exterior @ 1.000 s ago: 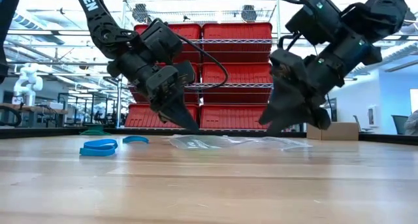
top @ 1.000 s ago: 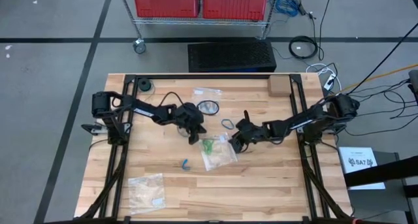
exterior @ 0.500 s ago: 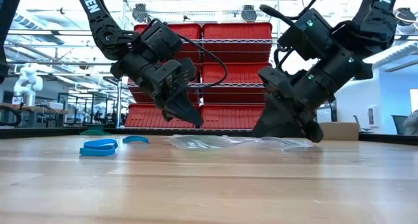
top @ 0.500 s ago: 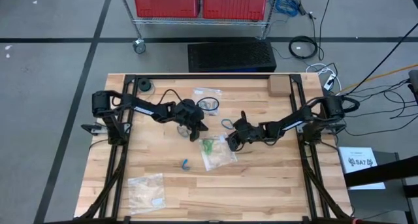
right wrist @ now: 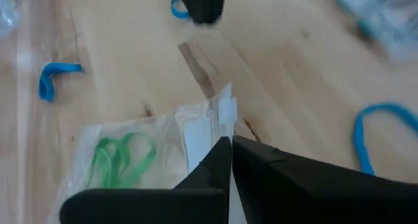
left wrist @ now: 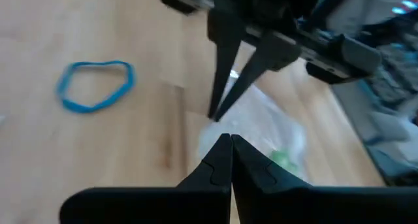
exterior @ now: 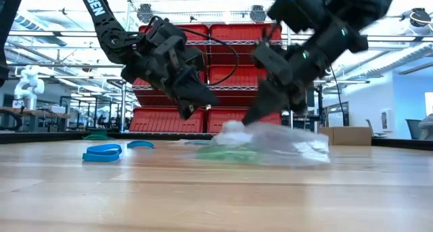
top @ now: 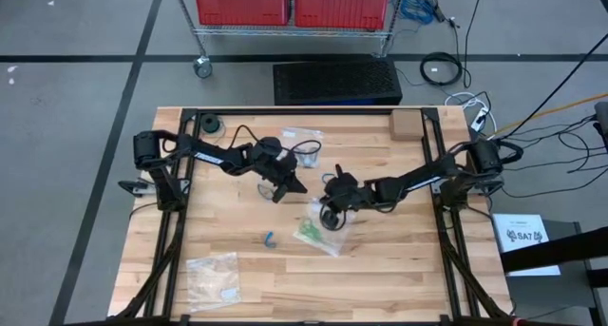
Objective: Sort rubber bands
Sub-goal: Close the bottom right zip bag
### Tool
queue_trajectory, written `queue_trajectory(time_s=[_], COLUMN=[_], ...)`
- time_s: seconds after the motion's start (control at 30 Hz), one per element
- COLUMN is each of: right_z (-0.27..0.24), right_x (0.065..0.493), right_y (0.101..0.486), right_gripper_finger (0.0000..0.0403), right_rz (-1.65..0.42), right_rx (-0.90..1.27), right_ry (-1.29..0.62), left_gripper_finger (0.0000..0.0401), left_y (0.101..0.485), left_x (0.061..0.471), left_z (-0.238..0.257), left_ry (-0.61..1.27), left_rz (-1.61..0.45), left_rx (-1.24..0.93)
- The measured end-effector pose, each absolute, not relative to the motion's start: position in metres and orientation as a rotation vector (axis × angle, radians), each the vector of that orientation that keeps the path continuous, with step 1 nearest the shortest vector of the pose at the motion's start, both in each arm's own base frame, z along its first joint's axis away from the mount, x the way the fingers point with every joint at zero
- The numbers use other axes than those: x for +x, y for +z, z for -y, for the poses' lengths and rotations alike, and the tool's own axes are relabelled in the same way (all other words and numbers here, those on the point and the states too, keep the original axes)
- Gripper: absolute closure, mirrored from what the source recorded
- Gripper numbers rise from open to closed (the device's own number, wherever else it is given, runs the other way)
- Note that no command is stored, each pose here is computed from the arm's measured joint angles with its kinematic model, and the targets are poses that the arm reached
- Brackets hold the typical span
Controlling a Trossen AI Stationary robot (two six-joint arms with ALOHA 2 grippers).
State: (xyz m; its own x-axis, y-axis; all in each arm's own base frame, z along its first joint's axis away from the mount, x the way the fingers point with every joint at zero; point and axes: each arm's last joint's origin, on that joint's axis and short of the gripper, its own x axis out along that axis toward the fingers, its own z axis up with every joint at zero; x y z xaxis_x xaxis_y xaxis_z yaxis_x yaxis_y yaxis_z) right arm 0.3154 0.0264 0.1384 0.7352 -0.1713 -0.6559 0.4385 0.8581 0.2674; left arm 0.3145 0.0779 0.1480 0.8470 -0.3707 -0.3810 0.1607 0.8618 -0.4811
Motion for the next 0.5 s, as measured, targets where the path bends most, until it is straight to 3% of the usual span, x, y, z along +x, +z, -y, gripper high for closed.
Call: queue_trajectory(time_s=[0.23,0.5], right_z=[-0.047,-0.072], right_x=[0.330,0.333], right_y=[0.187,0.230], right_gripper_finger=[0.0402,0.0403], right_rz=[-0.744,-0.778], right_rx=[0.246,0.134], right_ry=[-0.381,-0.417], left_gripper_finger=[0.0385,0.0301], left_y=[0.152,0.166], left_x=[0.317,0.326], left_z=[-0.070,-0.049], left_ry=[-0.404,-0.514], left_rz=[-0.454,-0.318], left_rx=[-0.447,-0.354])
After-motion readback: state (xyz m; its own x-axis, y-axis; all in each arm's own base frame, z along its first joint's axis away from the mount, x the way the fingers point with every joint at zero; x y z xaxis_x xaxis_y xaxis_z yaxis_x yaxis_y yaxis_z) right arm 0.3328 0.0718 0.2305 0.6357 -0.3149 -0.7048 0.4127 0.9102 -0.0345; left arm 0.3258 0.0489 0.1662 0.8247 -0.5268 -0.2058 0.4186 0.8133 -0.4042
